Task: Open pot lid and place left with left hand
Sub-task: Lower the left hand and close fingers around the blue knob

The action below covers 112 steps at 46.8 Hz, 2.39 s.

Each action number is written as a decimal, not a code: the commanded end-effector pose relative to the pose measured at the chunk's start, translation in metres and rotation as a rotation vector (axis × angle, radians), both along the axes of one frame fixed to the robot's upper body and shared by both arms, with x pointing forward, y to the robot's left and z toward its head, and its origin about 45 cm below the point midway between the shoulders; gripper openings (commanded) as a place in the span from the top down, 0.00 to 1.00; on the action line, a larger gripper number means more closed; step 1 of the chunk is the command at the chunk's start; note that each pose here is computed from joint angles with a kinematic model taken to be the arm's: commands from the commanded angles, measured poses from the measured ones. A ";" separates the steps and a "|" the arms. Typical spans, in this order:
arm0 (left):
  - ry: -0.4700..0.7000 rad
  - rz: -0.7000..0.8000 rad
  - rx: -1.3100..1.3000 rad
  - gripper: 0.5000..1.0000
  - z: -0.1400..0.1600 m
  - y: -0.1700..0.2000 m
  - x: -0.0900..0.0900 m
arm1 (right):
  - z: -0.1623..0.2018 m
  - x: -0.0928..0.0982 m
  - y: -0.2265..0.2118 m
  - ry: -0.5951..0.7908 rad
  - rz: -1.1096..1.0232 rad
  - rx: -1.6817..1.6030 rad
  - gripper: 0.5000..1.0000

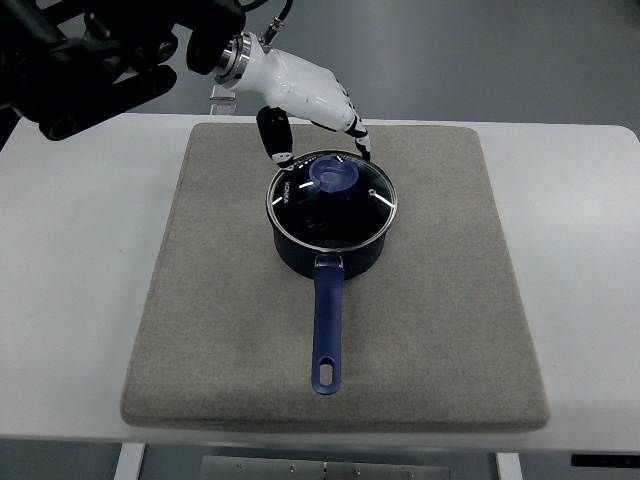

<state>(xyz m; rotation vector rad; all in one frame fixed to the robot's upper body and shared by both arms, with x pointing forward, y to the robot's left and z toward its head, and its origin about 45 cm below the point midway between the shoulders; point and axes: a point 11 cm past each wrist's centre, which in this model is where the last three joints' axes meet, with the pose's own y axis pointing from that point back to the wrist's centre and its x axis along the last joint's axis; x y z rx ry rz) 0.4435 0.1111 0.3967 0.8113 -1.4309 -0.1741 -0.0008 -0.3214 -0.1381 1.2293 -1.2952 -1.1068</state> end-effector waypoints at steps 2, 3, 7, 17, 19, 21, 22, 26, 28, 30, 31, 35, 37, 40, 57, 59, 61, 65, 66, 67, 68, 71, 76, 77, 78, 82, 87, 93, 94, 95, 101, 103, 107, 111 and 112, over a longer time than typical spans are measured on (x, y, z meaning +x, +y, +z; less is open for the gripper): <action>0.003 0.001 0.001 0.14 -0.001 0.001 0.000 | 0.000 0.000 0.000 0.001 0.000 0.000 0.17; 0.003 0.001 0.001 0.14 -0.001 0.000 0.000 | 0.000 0.000 0.000 0.001 0.000 0.000 0.17; 0.010 -0.002 0.004 0.13 -0.005 0.000 -0.001 | 0.000 0.000 0.000 -0.001 0.000 0.000 0.17; 0.041 -0.024 0.008 0.13 -0.021 -0.009 -0.006 | 0.000 0.000 0.000 0.001 0.000 0.000 0.17; 0.043 -0.025 0.008 0.13 -0.022 -0.010 -0.006 | 0.000 0.000 0.000 -0.001 0.000 0.000 0.17; 0.042 -0.025 0.010 0.13 -0.022 -0.011 -0.006 | 0.000 0.000 0.000 0.001 0.000 0.000 0.17; 0.042 -0.025 0.010 0.13 -0.022 -0.011 -0.006 | 0.000 0.000 0.000 0.001 0.000 0.000 0.17; 0.044 -0.027 0.017 0.13 -0.024 -0.011 -0.007 | 0.000 0.000 0.000 0.001 0.000 0.000 0.17; 0.046 -0.027 0.028 0.13 -0.027 -0.010 -0.007 | 0.000 0.000 0.000 -0.001 0.000 0.000 0.17; 0.046 -0.026 0.036 0.13 -0.028 -0.009 -0.007 | 0.000 0.000 0.000 0.001 0.000 0.000 0.17; 0.048 -0.026 0.040 0.13 -0.029 -0.008 -0.007 | 0.000 0.000 0.000 -0.001 0.000 0.000 0.17; 0.049 -0.022 0.043 0.13 -0.031 -0.007 -0.006 | 0.000 0.000 0.000 -0.001 0.000 0.000 0.17; 0.050 -0.019 0.046 0.13 -0.031 -0.005 -0.006 | 0.000 0.000 0.000 0.001 0.000 0.000 0.17; 0.052 -0.018 0.043 0.13 -0.031 -0.006 -0.006 | 0.000 0.000 0.000 0.001 0.000 0.000 0.17; 0.073 -0.017 0.032 0.13 -0.042 -0.004 -0.007 | 0.000 0.000 0.000 0.001 0.000 0.000 0.17; 0.073 -0.016 0.030 0.12 -0.043 -0.004 -0.007 | 0.000 0.000 0.000 -0.001 0.000 0.000 0.17; 0.073 -0.016 0.029 0.12 -0.044 -0.003 -0.007 | 0.000 0.000 0.000 0.001 0.000 0.000 0.17; 0.072 -0.010 0.026 0.12 -0.043 -0.003 -0.006 | 0.000 0.000 0.000 -0.001 0.000 0.000 0.17; 0.070 -0.006 0.025 0.12 -0.043 -0.002 -0.004 | 0.000 0.000 0.000 0.001 0.000 0.000 0.17; 0.070 -0.006 0.025 0.12 -0.043 -0.002 -0.004 | 0.000 0.000 0.000 -0.001 0.000 0.000 0.17; 0.071 -0.006 0.025 0.12 -0.044 -0.003 -0.004 | 0.000 0.000 0.000 -0.001 0.000 0.000 0.17; 0.073 -0.001 0.025 0.12 -0.045 -0.003 -0.003 | 0.000 0.000 0.000 -0.001 0.000 0.000 0.17; 0.071 0.005 0.025 0.12 -0.045 -0.002 -0.001 | 0.000 0.000 0.000 -0.001 0.000 0.000 0.17; 0.071 0.005 0.025 0.12 -0.045 -0.002 -0.001 | 0.000 0.000 0.000 0.001 0.000 0.000 0.17; 0.070 0.004 0.024 0.13 -0.045 -0.002 -0.001 | 0.000 0.000 0.000 0.001 0.000 0.000 0.17; 0.060 0.000 0.015 0.14 -0.044 -0.002 -0.001 | 0.000 0.000 0.000 0.001 0.000 0.000 0.17; 0.049 -0.010 -0.006 0.14 -0.050 -0.004 0.000 | 0.000 0.000 0.000 -0.001 0.000 0.000 0.17; 0.037 -0.013 -0.017 0.13 -0.051 -0.005 0.001 | 0.000 0.000 0.000 -0.001 0.000 0.000 0.17; 0.038 -0.011 -0.019 0.13 -0.052 -0.005 0.001 | 0.000 0.000 0.000 0.001 0.000 0.000 0.17; 0.039 -0.013 -0.019 0.14 -0.052 -0.005 0.001 | 0.000 0.000 0.000 0.001 0.000 0.000 0.17; 0.044 -0.015 -0.020 0.14 -0.056 -0.006 0.000 | 0.000 0.000 0.000 0.001 0.000 0.000 0.17; 0.045 -0.015 -0.021 0.14 -0.056 -0.006 0.000 | 0.000 0.000 0.000 0.001 0.000 0.000 0.17; 0.045 -0.015 -0.021 0.14 -0.056 -0.006 0.000 | 0.000 0.000 0.000 0.001 0.000 0.000 0.17; 0.044 -0.017 -0.020 0.18 -0.056 -0.007 0.000 | 0.000 0.000 0.000 0.001 0.000 0.000 0.17; 0.044 -0.017 -0.020 0.21 -0.056 -0.007 0.000 | 0.000 0.000 0.000 0.001 0.000 0.000 0.17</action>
